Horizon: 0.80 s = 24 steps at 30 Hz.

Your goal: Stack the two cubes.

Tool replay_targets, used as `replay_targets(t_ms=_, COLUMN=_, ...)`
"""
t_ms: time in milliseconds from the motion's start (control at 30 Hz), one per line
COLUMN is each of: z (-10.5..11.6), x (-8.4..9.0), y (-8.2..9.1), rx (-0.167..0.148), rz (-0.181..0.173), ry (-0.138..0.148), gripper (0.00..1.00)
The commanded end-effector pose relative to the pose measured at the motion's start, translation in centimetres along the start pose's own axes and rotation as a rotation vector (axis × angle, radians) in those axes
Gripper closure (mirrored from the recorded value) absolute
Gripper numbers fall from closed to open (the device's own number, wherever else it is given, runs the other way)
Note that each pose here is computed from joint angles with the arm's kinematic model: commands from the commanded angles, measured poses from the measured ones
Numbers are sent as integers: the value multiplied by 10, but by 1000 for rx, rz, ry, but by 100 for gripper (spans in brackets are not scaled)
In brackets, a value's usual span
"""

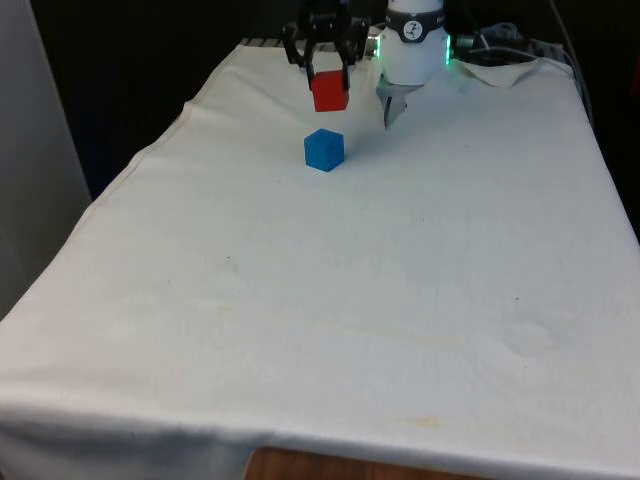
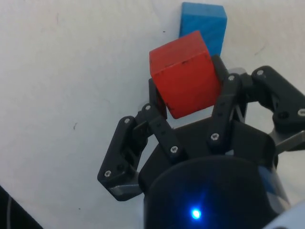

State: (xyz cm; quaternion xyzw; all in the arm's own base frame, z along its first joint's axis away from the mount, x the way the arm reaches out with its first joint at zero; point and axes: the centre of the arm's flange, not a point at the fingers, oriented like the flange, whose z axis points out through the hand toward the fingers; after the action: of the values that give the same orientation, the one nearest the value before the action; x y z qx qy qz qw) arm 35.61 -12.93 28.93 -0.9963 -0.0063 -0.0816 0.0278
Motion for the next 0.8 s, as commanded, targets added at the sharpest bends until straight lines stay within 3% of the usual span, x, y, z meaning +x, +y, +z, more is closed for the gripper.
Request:
replay_targets(t_ms=0, z=3, x=0, y=2, rx=-16, rz=-2, ry=-6, gripper=99)
replay_targets(t_ms=233, z=14, x=-2, y=3, rx=-23, rz=-6, ry=-31, gripper=99)
replay_targets(t_ms=267, z=11, x=-3, y=1, rx=-7, rz=-4, ry=-28, gripper=99)
replay_targets(t_ms=300, z=15, x=-2, y=3, rx=-23, rz=-6, ry=-34, gripper=99)
replay_targets(t_ms=533, z=22, x=2, y=8, rx=-33, rz=5, ry=-53, gripper=99)
replay_targets(t_ms=567, z=21, x=0, y=5, rx=-19, rz=0, ry=-51, gripper=99)
replay_targets(t_ms=600, z=23, x=3, y=9, rx=-35, rz=8, ry=-55, gripper=99)
replay_targets(t_ms=767, z=25, x=5, y=9, rx=-38, rz=15, ry=-60, gripper=99)
